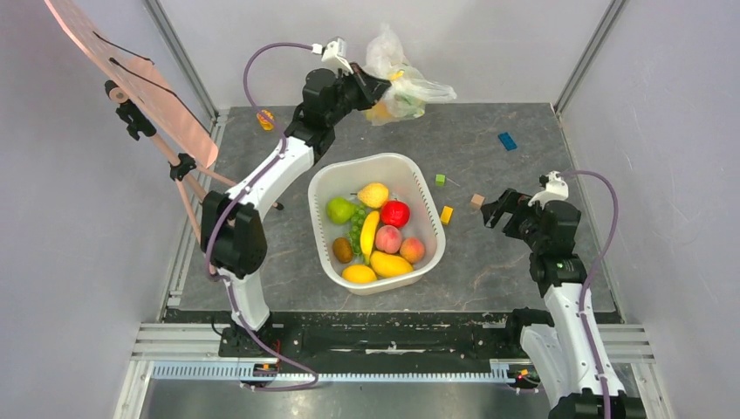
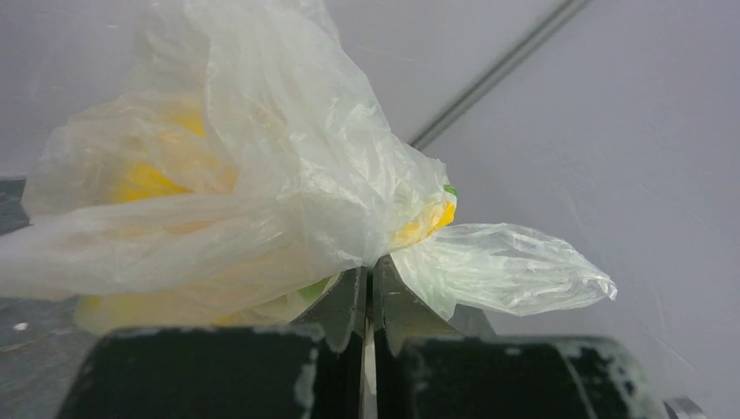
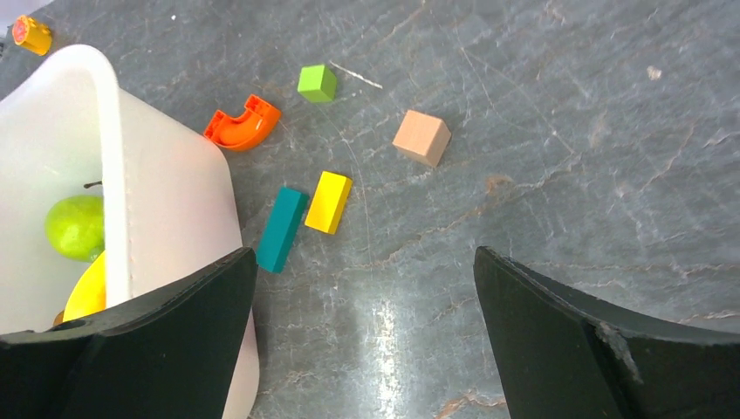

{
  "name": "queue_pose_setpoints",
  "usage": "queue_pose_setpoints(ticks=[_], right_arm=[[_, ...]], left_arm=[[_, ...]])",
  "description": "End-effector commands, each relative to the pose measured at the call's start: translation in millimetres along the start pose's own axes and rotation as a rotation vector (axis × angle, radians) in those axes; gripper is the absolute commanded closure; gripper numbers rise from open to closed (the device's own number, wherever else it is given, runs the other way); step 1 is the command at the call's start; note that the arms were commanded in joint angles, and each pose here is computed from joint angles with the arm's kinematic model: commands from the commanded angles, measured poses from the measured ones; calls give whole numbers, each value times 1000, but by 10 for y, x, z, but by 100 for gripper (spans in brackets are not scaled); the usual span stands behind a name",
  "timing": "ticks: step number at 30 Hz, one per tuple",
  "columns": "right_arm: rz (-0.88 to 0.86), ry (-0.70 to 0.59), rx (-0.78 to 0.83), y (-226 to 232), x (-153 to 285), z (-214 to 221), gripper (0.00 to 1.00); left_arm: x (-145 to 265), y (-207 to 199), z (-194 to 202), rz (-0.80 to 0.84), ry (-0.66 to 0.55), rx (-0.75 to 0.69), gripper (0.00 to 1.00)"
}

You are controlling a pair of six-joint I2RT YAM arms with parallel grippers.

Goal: Take the fake fruits out of the plastic bag
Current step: Place the plastic bag in the bin.

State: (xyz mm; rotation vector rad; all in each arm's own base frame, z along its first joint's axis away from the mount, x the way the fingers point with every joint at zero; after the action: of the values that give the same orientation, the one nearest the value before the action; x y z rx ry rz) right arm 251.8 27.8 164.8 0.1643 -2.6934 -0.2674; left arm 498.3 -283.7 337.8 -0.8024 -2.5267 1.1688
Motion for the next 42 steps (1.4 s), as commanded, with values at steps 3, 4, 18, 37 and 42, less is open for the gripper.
queue_pose_setpoints(ticks=[3,4,18,37,42], right_arm=[[5,-136,118,70,242,-574,2],[1,-155,139,90,291,-650,2],[-397,-567,419,939,1241,-1598,8],[-743,-411,381,1235,1008,-1146,8],[-740,-321,396,1298,831,-939,8]], left_arm=[[597,-1215,-1,242,65,-78,98],[671,-1256,66,238,90,-95,98],[1970,-996,829,236,258,-212,98],[2597,-401,1649,86,704,-395,59],[2695,-468,1542,73,677,-390,11]])
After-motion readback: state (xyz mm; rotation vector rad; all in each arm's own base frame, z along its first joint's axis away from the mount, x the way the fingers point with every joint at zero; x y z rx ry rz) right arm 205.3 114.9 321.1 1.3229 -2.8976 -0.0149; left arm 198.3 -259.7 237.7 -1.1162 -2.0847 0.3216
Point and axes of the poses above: each gripper's point midway between its finger pads, its own x axis back along the fingers, its own y axis along the line the jaws close on, z = x × y, the point moved 3 cm from there along x, back along the fingers, and after that the axes turned 13 degrees about x, right-handed, at the moved point
